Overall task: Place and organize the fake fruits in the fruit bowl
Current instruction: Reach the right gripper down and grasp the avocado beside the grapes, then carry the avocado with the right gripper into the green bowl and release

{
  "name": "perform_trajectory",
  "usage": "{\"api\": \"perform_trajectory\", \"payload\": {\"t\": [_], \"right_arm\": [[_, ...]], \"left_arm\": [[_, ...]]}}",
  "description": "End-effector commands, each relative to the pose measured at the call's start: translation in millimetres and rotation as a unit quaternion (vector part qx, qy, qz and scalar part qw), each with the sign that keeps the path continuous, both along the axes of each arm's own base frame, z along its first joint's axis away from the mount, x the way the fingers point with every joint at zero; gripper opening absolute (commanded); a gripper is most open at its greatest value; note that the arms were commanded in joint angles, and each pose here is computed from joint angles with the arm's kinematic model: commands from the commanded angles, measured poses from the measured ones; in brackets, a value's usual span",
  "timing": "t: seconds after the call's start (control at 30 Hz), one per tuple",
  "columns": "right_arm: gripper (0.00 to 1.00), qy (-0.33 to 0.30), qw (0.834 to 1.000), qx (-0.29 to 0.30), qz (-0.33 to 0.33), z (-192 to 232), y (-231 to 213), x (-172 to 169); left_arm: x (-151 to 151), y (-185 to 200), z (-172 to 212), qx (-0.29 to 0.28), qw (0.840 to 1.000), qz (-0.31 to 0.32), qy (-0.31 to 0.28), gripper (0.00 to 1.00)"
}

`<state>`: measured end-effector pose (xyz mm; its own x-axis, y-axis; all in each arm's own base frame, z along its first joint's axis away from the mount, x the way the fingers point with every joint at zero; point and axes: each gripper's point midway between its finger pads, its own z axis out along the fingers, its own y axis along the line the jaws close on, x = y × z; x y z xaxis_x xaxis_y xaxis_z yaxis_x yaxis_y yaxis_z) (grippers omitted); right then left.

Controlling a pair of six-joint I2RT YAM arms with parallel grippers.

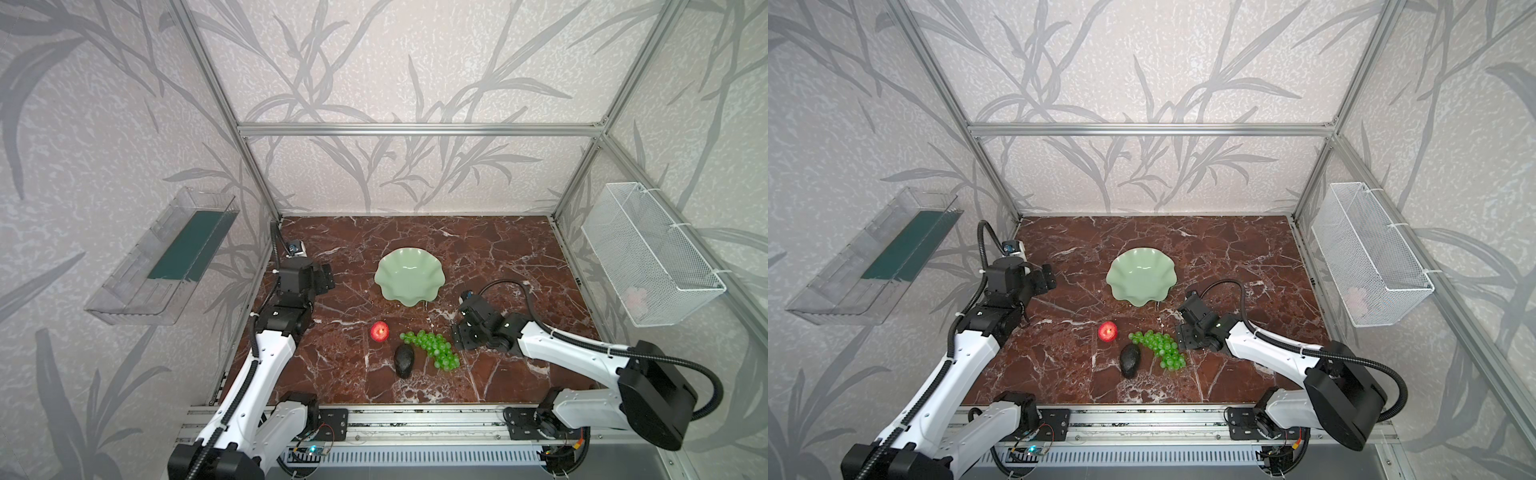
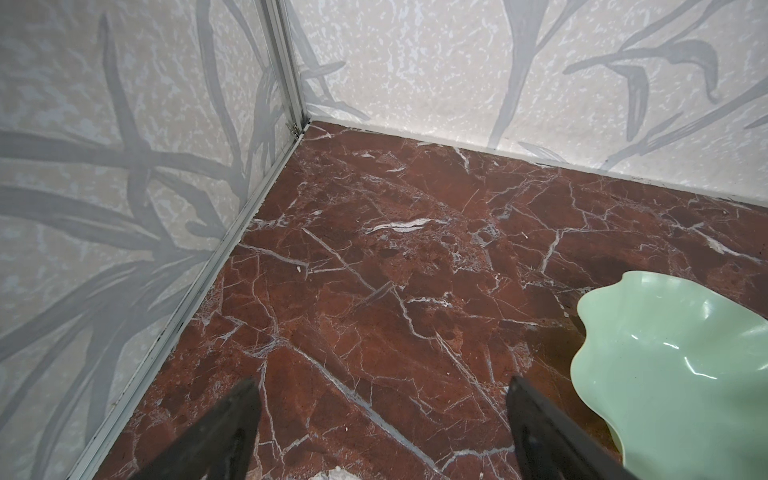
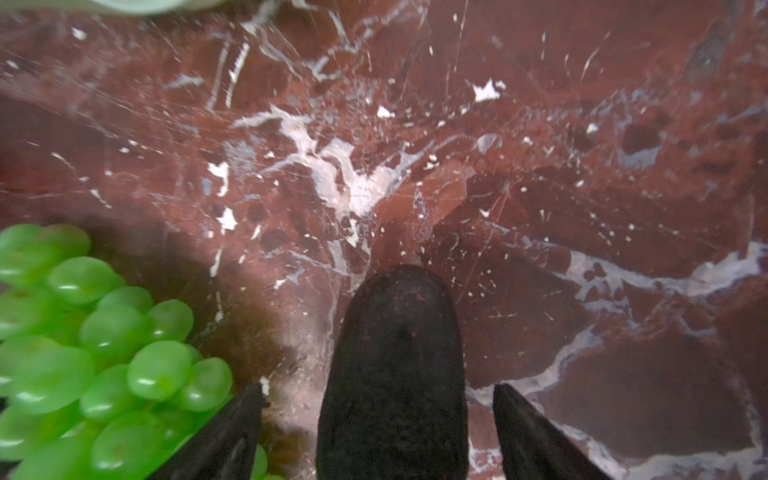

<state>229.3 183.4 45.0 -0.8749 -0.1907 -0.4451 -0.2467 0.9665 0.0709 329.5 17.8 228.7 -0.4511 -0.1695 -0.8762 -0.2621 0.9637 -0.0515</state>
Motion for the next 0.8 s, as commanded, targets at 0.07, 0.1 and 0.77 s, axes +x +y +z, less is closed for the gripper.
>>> {"api": "perform_trajectory", "payload": {"t": [0.07, 0.1, 0.77], "right_arm": [[0.68, -0.005, 1.000, -0.011, -0.025, -5.5, -2.6, 3.0], [0.65, -0.007, 1.000, -0.012, -0.026, -4.6, -3.5, 3.1], [0.51, -0.171, 0.978, 0.056, 0.101, 134.3, 116.7, 142.3]], "left_arm": [[-1.5, 0.0, 15.2, -0.016, 1.000, 0.005, -0.019, 0.92], [-1.5, 0.3, 14.7, -0.016, 1.000, 0.006, -0.018, 0.92], [-4.6, 9.6, 9.8, -0.003, 0.999, 0.030, -0.011, 0.92]]}}
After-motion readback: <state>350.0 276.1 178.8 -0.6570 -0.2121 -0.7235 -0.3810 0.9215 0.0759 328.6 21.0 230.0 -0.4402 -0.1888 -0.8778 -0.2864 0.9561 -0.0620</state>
